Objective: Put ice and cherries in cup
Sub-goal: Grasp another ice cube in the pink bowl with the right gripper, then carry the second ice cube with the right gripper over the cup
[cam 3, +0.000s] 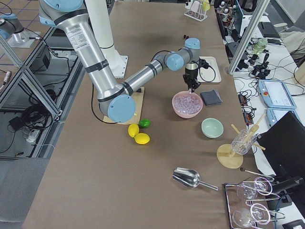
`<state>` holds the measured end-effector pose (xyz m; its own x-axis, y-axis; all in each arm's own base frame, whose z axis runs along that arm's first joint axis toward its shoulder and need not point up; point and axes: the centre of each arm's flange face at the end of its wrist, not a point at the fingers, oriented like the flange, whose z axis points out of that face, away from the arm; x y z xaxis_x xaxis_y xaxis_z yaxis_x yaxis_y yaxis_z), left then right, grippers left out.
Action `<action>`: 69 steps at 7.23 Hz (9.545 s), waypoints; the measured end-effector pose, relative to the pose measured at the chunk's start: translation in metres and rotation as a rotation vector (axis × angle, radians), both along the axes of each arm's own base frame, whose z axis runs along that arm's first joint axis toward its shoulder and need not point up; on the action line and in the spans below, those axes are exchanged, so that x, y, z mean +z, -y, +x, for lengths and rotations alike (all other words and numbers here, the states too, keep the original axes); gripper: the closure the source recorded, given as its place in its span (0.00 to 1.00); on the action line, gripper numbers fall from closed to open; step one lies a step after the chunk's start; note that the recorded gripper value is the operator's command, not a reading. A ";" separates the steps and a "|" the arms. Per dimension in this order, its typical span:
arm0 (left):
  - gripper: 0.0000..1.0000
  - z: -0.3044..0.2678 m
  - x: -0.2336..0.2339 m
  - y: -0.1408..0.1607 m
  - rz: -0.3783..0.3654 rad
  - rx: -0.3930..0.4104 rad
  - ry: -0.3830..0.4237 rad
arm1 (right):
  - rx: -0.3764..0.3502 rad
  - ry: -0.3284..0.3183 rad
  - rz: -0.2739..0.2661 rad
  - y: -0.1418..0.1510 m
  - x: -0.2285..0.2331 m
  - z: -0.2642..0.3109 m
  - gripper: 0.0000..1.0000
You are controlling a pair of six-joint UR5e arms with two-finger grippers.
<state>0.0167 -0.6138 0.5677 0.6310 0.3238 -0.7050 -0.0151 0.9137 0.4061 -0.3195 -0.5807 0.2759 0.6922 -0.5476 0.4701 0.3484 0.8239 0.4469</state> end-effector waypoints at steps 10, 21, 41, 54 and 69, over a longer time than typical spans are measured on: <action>0.03 0.001 0.000 0.004 0.000 -0.001 0.006 | 0.230 0.248 -0.087 -0.098 -0.190 -0.314 0.20; 0.03 0.007 0.001 0.000 0.001 -0.005 -0.003 | 0.040 -0.055 -0.035 -0.004 0.101 0.012 0.26; 0.03 0.016 0.003 0.002 0.002 0.002 0.003 | 0.044 -0.091 0.045 0.023 0.185 0.002 0.57; 0.03 0.021 -0.002 0.005 -0.006 -0.001 -0.003 | 0.052 -0.036 -0.019 0.006 0.029 0.018 1.00; 0.03 0.052 -0.005 0.009 -0.004 -0.011 0.014 | 0.258 0.223 -0.132 -0.084 -0.197 -0.305 0.08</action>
